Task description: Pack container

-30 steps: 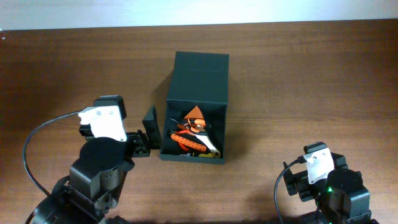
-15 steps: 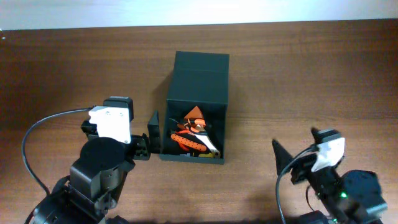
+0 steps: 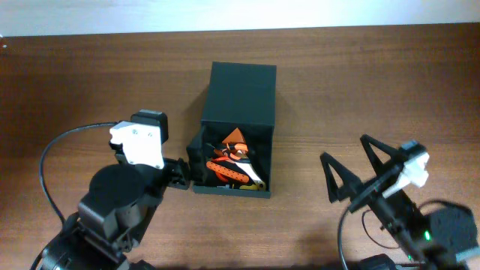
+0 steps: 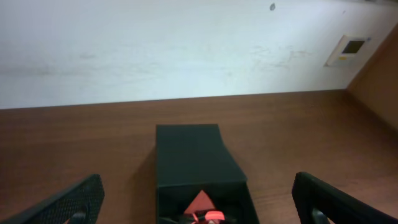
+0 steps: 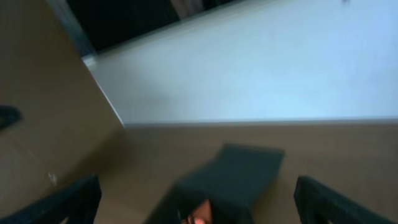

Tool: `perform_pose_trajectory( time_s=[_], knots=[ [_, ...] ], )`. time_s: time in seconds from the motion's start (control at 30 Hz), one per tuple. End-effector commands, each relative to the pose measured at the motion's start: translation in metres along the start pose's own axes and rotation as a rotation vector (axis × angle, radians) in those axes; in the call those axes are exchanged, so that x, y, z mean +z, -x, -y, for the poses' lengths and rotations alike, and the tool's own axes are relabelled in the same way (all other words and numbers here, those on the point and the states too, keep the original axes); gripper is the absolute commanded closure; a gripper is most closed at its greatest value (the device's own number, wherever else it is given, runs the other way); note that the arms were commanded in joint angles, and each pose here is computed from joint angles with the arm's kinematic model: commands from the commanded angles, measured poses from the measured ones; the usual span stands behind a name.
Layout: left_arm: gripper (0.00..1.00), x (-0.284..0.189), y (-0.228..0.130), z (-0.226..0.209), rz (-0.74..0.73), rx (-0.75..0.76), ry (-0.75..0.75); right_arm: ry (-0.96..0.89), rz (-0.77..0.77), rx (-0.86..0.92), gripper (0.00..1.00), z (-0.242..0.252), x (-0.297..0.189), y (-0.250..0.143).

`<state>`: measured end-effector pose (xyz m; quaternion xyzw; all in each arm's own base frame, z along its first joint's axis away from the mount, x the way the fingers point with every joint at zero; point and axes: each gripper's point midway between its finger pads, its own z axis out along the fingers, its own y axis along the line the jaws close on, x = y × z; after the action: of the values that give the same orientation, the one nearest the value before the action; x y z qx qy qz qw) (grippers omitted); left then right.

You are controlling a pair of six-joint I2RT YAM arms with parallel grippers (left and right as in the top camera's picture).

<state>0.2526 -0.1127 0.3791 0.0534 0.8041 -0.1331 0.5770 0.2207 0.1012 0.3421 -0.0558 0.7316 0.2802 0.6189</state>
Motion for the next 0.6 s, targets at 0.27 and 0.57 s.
perform_pose_trajectory(
  time_s=[0.27,0.57],
  knots=[
    [0.01,0.041,0.047,-0.022,-0.011,-0.083,0.051,-0.182,-0.531,-0.073,0.01,0.034,0.083,0.012],
    [0.87,0.113,0.004,-0.076,-0.214,-0.227,0.072,-0.315,-0.825,0.055,0.66,0.107,0.154,-0.030]
  ],
)
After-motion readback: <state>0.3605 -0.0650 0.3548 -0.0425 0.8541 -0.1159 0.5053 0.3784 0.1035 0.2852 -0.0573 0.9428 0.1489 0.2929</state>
